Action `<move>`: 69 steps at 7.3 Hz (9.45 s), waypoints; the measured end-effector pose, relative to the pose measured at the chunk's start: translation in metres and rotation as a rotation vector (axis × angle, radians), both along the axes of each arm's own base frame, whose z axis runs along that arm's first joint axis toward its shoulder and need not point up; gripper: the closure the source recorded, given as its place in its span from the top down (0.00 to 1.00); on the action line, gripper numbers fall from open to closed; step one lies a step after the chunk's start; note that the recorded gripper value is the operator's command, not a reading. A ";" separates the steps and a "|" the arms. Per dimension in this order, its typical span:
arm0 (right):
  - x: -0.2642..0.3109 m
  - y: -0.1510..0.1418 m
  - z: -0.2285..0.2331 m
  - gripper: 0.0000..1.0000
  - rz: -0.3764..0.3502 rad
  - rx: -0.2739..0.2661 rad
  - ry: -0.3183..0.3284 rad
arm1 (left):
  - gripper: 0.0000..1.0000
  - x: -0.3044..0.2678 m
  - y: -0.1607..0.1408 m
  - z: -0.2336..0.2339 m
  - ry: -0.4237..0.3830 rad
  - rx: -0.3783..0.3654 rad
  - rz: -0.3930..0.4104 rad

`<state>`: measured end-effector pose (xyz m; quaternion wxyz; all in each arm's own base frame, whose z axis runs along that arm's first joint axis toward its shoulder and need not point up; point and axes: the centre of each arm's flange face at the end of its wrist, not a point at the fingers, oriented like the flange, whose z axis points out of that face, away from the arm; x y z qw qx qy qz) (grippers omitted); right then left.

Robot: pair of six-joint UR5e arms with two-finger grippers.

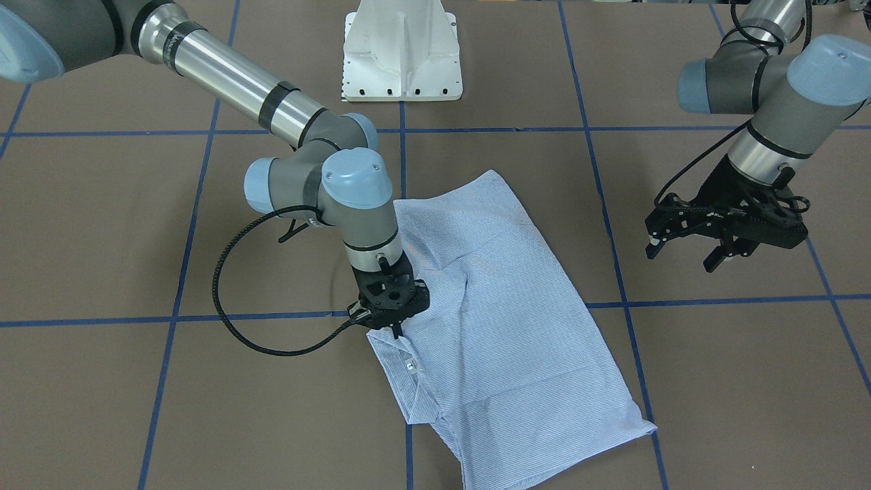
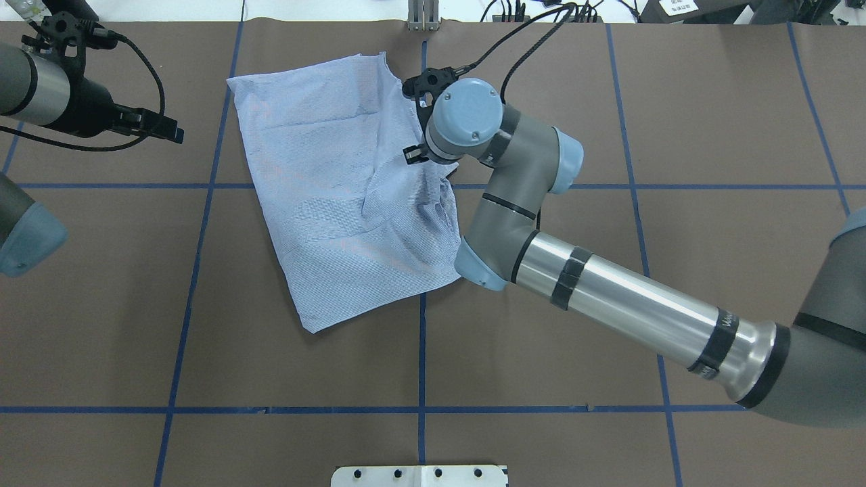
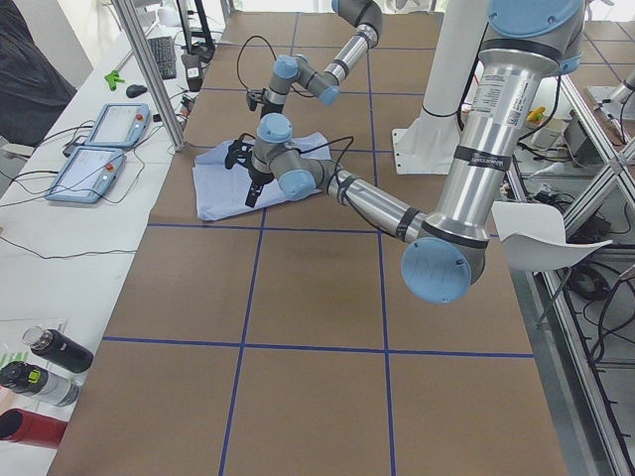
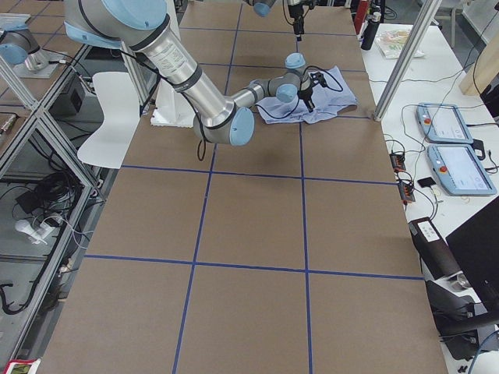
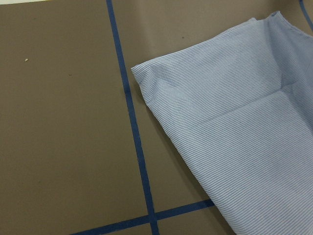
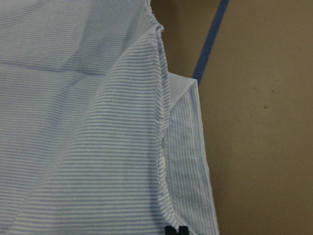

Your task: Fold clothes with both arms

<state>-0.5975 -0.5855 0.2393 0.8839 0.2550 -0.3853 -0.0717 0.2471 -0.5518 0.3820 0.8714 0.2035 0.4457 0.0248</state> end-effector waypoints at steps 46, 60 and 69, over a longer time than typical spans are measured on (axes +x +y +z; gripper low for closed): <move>0.067 0.301 -0.044 0.00 0.455 -0.702 -0.144 | 1.00 0.140 0.213 -0.096 0.316 -0.467 -0.077; 0.074 0.293 -0.048 0.00 0.464 -0.700 -0.160 | 0.99 0.271 0.311 -0.083 0.277 -0.667 -0.107; 0.076 0.293 -0.049 0.00 0.462 -0.700 -0.164 | 0.00 0.291 0.307 -0.089 0.279 -0.660 -0.101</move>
